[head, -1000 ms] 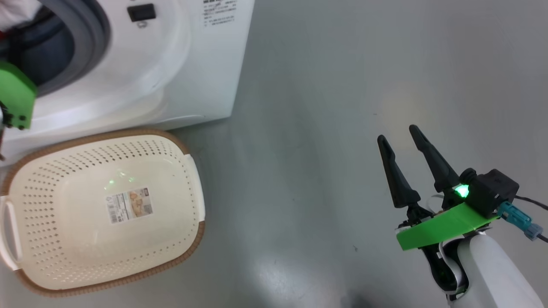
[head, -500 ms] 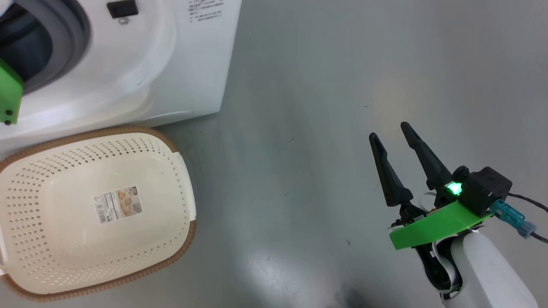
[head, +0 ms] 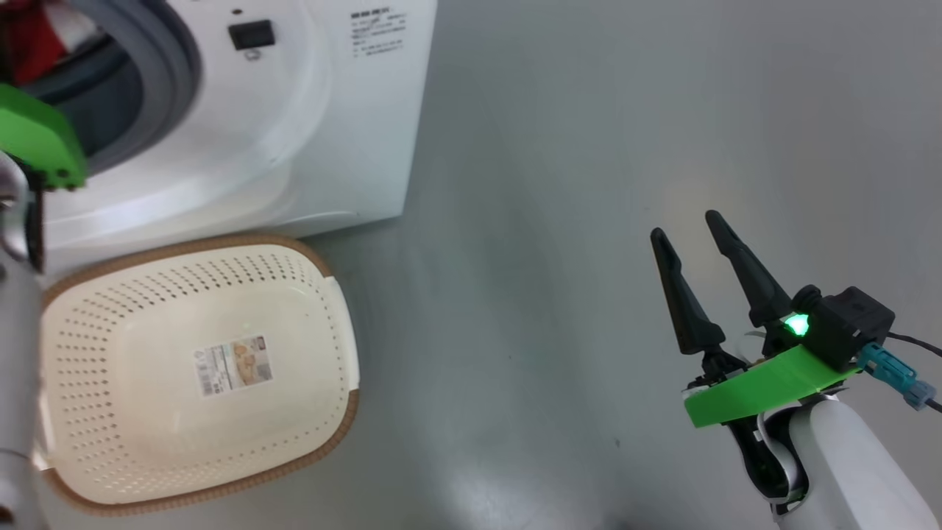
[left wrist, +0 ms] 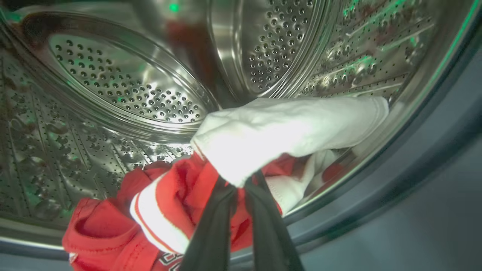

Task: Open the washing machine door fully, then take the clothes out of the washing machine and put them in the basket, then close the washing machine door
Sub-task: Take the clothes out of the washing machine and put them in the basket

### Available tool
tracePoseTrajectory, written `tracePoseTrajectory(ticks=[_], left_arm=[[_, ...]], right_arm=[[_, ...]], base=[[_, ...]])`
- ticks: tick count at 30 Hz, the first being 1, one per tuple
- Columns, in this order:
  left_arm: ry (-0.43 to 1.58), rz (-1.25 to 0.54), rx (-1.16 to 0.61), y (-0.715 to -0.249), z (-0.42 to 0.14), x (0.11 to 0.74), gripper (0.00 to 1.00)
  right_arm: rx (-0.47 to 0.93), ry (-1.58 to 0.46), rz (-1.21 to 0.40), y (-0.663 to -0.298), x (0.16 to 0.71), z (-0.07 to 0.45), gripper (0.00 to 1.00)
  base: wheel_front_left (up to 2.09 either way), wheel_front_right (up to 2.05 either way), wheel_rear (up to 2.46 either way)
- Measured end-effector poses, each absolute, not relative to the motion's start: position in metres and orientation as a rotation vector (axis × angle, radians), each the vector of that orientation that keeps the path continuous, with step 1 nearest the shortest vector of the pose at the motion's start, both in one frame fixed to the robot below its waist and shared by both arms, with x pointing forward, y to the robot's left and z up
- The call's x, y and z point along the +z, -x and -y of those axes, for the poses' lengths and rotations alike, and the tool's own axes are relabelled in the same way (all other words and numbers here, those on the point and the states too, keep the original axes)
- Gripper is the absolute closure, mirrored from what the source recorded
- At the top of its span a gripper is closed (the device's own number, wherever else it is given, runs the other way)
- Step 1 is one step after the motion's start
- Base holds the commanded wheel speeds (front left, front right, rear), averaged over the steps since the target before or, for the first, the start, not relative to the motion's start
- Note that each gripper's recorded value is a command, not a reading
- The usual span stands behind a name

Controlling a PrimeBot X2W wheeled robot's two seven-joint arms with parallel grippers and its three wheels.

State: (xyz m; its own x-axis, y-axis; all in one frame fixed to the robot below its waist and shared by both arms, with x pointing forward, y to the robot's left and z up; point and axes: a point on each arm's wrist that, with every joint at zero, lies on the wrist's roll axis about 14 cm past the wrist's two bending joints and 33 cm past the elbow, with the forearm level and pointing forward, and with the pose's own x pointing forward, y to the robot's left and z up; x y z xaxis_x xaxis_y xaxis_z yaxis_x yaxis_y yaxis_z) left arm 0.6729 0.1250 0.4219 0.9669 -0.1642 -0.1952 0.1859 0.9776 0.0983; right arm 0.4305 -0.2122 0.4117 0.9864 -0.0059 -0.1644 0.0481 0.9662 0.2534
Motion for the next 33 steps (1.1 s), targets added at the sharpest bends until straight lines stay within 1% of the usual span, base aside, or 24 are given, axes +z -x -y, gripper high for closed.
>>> tracePoseTrajectory(ticks=[6, 14, 24, 33], left_arm=[[0.055, -0.111, -0.13, -0.645, -0.132, 0.442, 1.0], [0.167, 0.005, -0.07, -0.602, -0.153, 0.482, 1.0], [0.201, 0.163, -0.042, -0.562, -0.172, 0.538, 1.0], [0.185, 0.283, -0.044, -0.53, -0.179, 0.575, 1.0]], right_arm=[[-0.011, -0.253, -0.138, -0.427, 0.424, 0.211, 0.0], [0.014, -0.249, -0.11, -0.415, 0.439, 0.208, 0.0], [0.031, -0.251, -0.08, -0.401, 0.453, 0.205, 0.0], [0.046, -0.254, -0.058, -0.398, 0.462, 0.201, 0.0]], base=[[0.0, 0.0, 0.0], [0.0, 0.0, 0.0], [0.0, 0.0, 0.0], [0.0, 0.0, 0.0]])
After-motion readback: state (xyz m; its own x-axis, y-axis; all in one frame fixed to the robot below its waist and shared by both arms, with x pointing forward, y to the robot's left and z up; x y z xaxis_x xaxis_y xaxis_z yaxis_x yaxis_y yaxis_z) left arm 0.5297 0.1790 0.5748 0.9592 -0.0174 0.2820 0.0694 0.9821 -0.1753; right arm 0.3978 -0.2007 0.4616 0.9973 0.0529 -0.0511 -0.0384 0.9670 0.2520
